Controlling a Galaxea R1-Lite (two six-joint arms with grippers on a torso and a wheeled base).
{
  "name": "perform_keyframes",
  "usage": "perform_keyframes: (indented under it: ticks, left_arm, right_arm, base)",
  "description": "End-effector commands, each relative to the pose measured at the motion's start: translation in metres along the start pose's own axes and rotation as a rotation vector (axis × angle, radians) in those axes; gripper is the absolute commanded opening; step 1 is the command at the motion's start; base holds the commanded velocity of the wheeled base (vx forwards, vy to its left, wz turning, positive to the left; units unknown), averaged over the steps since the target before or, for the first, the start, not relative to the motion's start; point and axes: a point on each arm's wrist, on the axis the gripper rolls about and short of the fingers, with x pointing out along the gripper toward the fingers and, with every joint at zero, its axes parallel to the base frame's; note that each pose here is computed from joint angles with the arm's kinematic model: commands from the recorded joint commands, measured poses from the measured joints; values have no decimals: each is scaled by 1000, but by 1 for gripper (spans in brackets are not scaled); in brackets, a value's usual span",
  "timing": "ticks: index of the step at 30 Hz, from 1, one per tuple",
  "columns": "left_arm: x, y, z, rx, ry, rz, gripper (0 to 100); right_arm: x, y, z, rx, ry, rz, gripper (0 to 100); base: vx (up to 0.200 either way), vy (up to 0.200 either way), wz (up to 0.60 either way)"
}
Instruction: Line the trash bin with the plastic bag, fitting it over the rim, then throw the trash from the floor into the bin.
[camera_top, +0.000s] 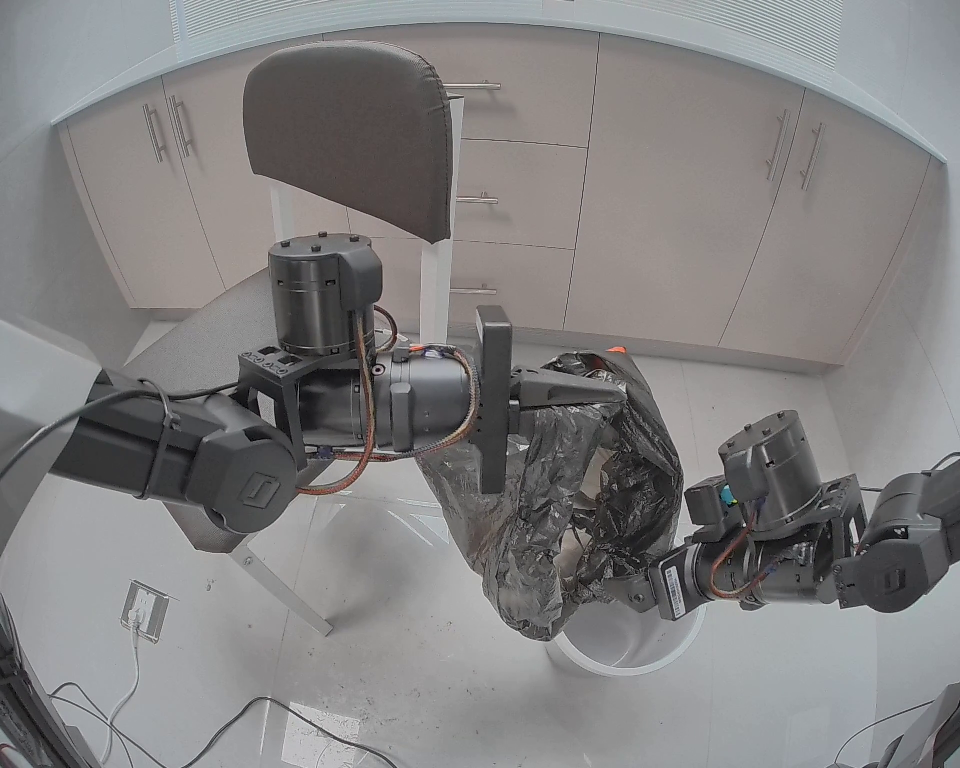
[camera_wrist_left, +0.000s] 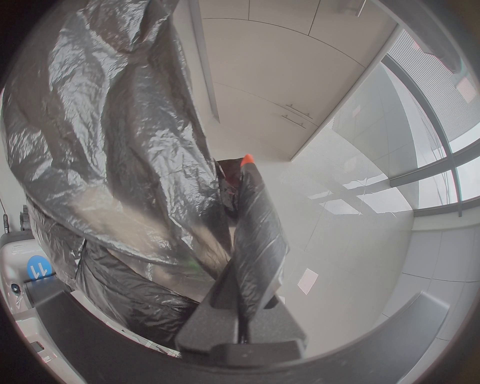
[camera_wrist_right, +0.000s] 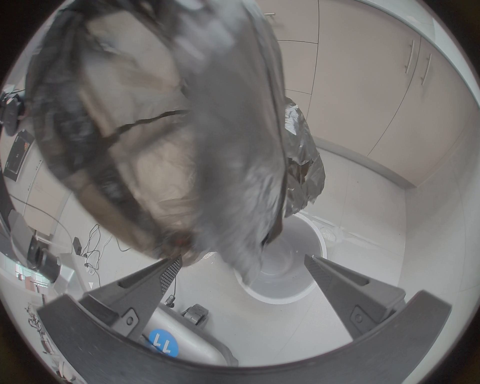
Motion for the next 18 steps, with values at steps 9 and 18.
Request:
perform_keyframes:
  ticks: [9,18]
  left_arm:
    - [-2,-5,-5,8,4,-7,0]
    - [-3,-3,-5,3,15,-2,0]
  right_arm:
    - [37,-12,22,24,-12,-43,100]
    - [44,-7,24,32,-115,-19,0]
  base:
    - [0,0,0]
    - [0,0,0]
